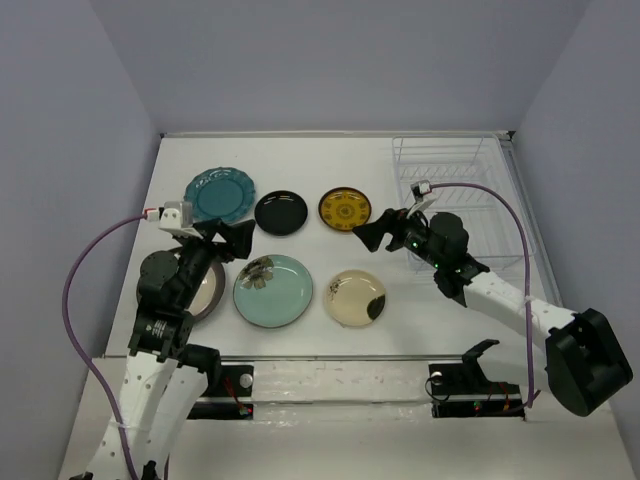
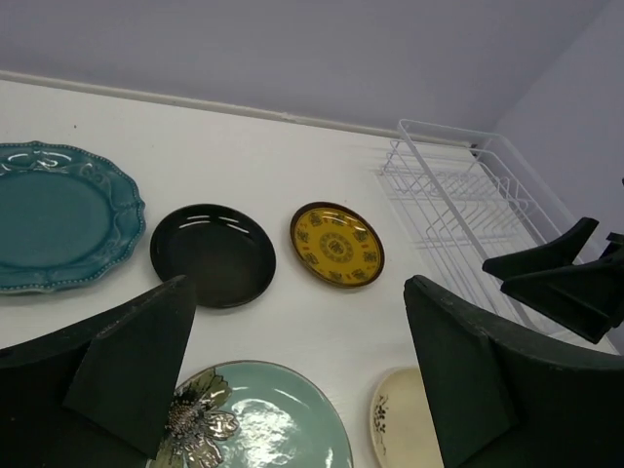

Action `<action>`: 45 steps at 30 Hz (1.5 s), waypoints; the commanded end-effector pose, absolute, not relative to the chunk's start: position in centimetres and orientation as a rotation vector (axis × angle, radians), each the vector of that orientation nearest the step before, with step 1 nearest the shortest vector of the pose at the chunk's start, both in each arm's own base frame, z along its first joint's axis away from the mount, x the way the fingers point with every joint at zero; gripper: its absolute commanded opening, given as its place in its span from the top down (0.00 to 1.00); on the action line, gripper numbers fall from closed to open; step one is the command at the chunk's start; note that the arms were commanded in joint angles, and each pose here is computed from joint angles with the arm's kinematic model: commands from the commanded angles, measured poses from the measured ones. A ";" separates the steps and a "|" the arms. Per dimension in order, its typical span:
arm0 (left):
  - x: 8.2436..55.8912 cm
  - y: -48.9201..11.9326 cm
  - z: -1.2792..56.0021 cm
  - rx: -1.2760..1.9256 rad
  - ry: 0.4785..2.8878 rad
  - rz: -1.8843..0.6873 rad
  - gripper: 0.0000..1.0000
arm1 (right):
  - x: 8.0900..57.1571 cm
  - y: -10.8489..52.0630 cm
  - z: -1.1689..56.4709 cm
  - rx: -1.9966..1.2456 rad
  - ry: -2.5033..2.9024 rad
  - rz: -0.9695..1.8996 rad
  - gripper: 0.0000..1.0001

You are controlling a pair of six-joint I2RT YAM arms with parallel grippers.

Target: Load the plates into the dish rack

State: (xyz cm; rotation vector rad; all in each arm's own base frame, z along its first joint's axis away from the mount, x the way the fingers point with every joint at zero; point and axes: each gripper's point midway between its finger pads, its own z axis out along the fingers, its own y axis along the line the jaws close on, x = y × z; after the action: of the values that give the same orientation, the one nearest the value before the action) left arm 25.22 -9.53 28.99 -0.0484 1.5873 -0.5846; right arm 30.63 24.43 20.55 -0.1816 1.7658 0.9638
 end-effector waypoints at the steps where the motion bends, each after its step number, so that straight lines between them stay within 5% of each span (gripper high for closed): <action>1: 25.8 -8.9 31.3 -0.079 1.513 -0.581 0.01 | 31.1 24.2 23.0 -0.176 1.657 0.955 0.00; 12: 29.3 -6.6 33.0 -0.311 1.519 -0.526 0.01 | 31.1 23.7 23.6 -0.135 1.636 0.955 0.00; 17: 34.0 -6.6 29.5 -0.407 1.683 -0.474 0.01 | 31.6 25.0 22.1 -0.150 1.706 0.992 0.00; 20: 36.0 -5.0 27.6 -0.501 1.715 -0.421 0.21 | 30.9 25.9 22.2 -0.230 1.695 1.033 0.00; 21: 36.4 -4.2 26.9 -0.538 1.731 -0.401 0.40 | 30.7 26.0 22.4 -0.247 1.685 1.043 0.00; 23: 37.4 -2.6 24.9 -0.610 1.770 -0.347 0.48 | 30.7 26.1 22.3 -0.255 1.688 1.042 0.00; 25: 37.9 0.1 23.3 -0.698 1.784 -0.273 0.46 | 30.6 26.0 22.5 -0.255 1.688 1.038 0.05; 26: 38.3 1.3 21.9 -0.739 1.810 -0.240 0.44 | 30.6 25.9 22.6 -0.255 1.687 1.035 0.28; 28: 38.6 4.2 19.8 -0.829 1.821 -0.168 0.35 | 30.7 25.7 22.6 -0.241 1.685 1.023 0.33; 31: 38.8 5.7 18.5 -0.873 1.813 -0.167 0.27 | 30.9 25.3 22.8 -0.219 1.679 1.003 0.58; 35: 40.3 7.6 17.9 -0.920 1.808 -0.142 0.21 | 30.8 25.4 22.8 -0.227 1.679 1.008 0.58; 45: 45.2 9.7 12.2 -1.029 1.872 -0.228 0.34 | 31.0 25.2 22.4 -0.228 1.687 0.985 0.51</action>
State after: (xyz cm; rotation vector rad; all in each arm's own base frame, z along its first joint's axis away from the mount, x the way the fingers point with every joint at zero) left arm 42.41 9.32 9.96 -1.0318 1.9825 -0.1244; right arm 30.31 24.94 19.38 -0.2100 1.7825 0.9900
